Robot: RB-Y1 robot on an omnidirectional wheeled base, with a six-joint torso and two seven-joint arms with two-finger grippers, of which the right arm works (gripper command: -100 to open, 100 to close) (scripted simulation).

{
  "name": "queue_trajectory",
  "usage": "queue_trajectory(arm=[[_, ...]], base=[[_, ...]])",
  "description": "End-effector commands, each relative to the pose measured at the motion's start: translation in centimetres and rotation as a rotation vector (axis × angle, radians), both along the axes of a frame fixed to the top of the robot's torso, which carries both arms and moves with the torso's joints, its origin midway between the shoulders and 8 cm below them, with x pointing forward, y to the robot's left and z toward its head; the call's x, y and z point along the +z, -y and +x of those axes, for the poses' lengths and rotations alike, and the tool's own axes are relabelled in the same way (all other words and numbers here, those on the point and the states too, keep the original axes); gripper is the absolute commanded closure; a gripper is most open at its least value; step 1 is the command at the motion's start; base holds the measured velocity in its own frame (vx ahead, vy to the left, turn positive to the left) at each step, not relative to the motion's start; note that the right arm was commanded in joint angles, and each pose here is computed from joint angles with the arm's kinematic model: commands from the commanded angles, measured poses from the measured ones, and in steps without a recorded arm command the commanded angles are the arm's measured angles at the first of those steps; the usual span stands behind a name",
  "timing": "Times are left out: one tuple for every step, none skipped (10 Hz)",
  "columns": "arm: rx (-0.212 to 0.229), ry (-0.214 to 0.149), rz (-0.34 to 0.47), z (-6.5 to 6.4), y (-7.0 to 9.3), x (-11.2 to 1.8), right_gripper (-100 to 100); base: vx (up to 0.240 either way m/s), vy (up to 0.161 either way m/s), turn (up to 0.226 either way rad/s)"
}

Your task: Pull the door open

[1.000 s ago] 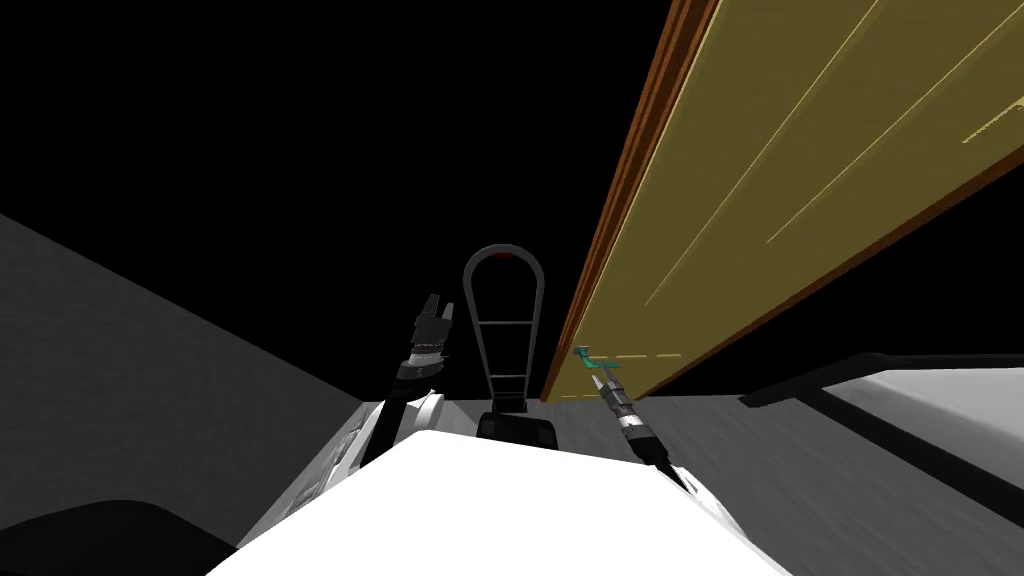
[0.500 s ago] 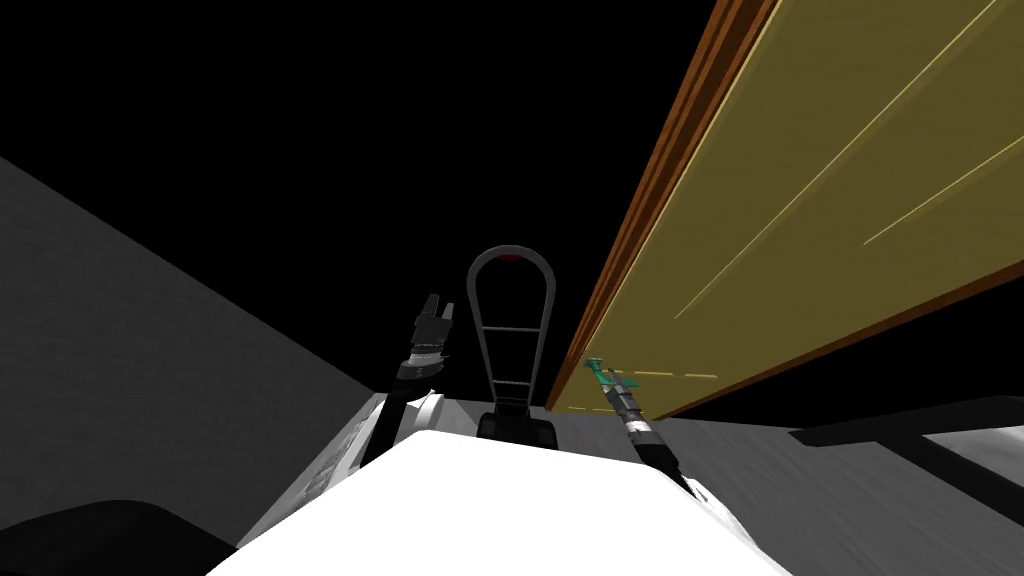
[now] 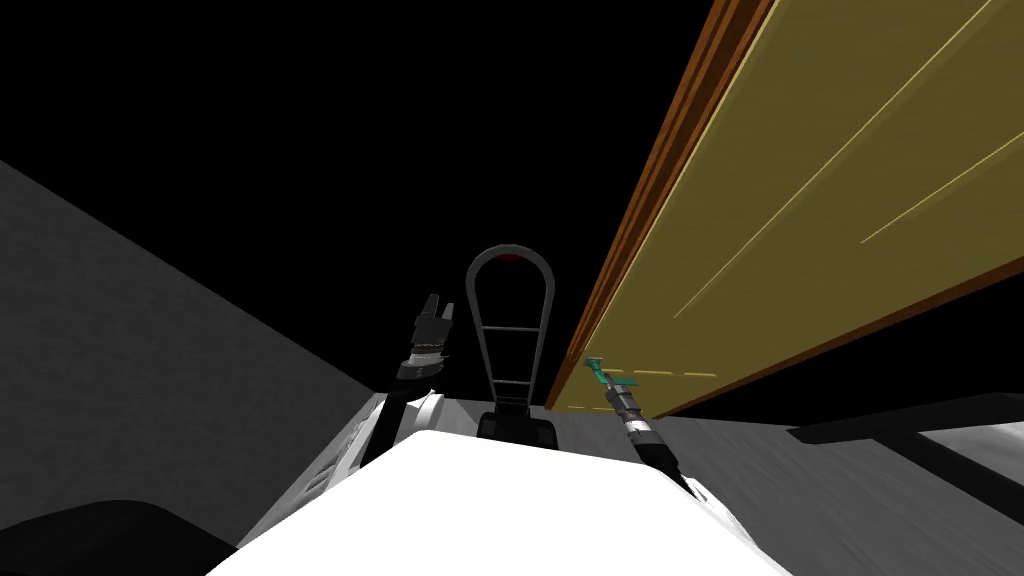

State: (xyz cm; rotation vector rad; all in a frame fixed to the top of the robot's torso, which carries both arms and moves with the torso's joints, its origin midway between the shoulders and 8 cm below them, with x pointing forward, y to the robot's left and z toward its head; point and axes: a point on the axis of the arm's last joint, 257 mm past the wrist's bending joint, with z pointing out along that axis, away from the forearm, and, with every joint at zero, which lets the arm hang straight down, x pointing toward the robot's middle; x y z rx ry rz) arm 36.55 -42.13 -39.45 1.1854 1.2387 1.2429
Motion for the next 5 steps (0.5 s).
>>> queue_trajectory(arm=[[0.000,0.001,0.000,0.0,0.0,0.0,100],[0.008,0.000,-0.001,-0.8,0.2,0.0,100],[0.010,0.000,-0.001,-1.0,0.3,0.0,100],[0.016,0.000,-0.001,-1.6,0.4,0.0,100],[0.016,0.000,-0.001,-1.6,0.4,0.0,100]], base=[[0.000,0.000,0.000],[-0.089,-0.026,0.131],[-0.142,-0.070,0.153],[-0.147,-0.098,0.189],[-0.135,-0.073,0.083]])
